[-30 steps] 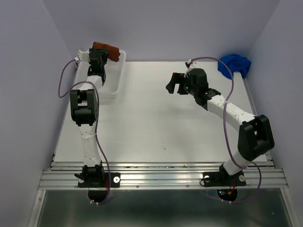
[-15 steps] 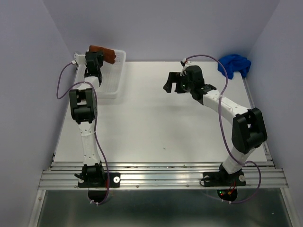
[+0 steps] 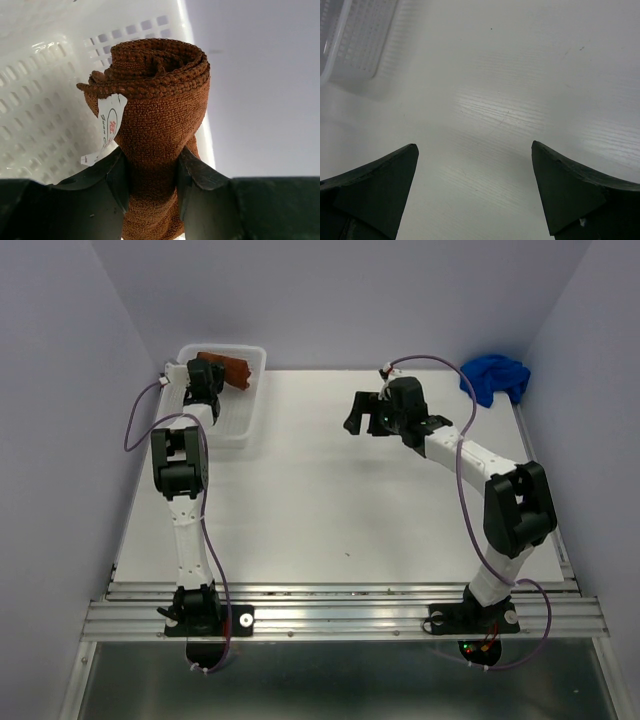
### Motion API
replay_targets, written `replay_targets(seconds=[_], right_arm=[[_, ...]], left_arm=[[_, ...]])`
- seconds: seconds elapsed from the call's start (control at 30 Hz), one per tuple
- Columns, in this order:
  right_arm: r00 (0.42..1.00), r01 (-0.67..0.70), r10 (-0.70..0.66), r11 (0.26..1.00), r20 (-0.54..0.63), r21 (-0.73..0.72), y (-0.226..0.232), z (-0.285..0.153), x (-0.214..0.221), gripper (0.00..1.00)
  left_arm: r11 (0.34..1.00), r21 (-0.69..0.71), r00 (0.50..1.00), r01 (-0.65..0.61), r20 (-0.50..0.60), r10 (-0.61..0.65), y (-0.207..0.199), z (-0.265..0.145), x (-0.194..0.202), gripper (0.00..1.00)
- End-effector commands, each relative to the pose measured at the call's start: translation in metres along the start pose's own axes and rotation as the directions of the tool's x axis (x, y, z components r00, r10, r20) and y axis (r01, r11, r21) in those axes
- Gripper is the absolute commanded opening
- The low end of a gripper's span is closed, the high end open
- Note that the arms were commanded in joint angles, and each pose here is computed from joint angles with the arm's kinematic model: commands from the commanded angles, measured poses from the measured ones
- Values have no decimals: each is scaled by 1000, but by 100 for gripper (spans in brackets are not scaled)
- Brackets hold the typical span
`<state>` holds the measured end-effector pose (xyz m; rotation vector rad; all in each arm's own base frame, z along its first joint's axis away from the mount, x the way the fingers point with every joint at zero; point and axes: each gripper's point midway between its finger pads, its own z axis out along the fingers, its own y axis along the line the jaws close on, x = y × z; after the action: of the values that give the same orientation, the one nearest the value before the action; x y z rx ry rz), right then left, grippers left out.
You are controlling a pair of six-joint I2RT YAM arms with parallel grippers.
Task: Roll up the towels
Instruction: Place the rolled towel into the container
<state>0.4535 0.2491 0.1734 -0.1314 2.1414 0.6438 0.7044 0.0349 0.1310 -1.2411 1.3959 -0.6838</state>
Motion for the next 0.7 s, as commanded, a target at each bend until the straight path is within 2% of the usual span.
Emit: replay_targets(seconds=[0.0,0.3,0.37,0.47,0.5,0.57,0.67], right_arm=[[998,-13,14,1000,60,-23,7,-3,-28,100],[998,-22,22,1000,60,-13,1,-3,-28,100],[998,-22,23,1000,57,-13,1,-2,-27,100],[998,-23,24,1000,50,-12,0,-1,-24,100],[998,-28,28,1000,52,-6,-4,-1,-26,100],[998,-25,25,1000,51,-5,-5,0,-25,100],[998,-25,25,1000,49,-6,-5,1,-25,100]], left_arm=[[997,76,1000,6,25,-8,-36,2,-13,0],[999,-24,999,-42,-28,42,-18,16,1,1],[998,-36,998,-54,-30,53,-14,16,1,6],[996,-50,998,-69,-17,68,-16,17,-3,22],[996,-51,997,-76,-14,75,-18,16,-4,31],[995,-61,997,-77,-10,77,-17,15,-5,36],[993,-74,996,-89,-10,88,-17,14,-7,49]])
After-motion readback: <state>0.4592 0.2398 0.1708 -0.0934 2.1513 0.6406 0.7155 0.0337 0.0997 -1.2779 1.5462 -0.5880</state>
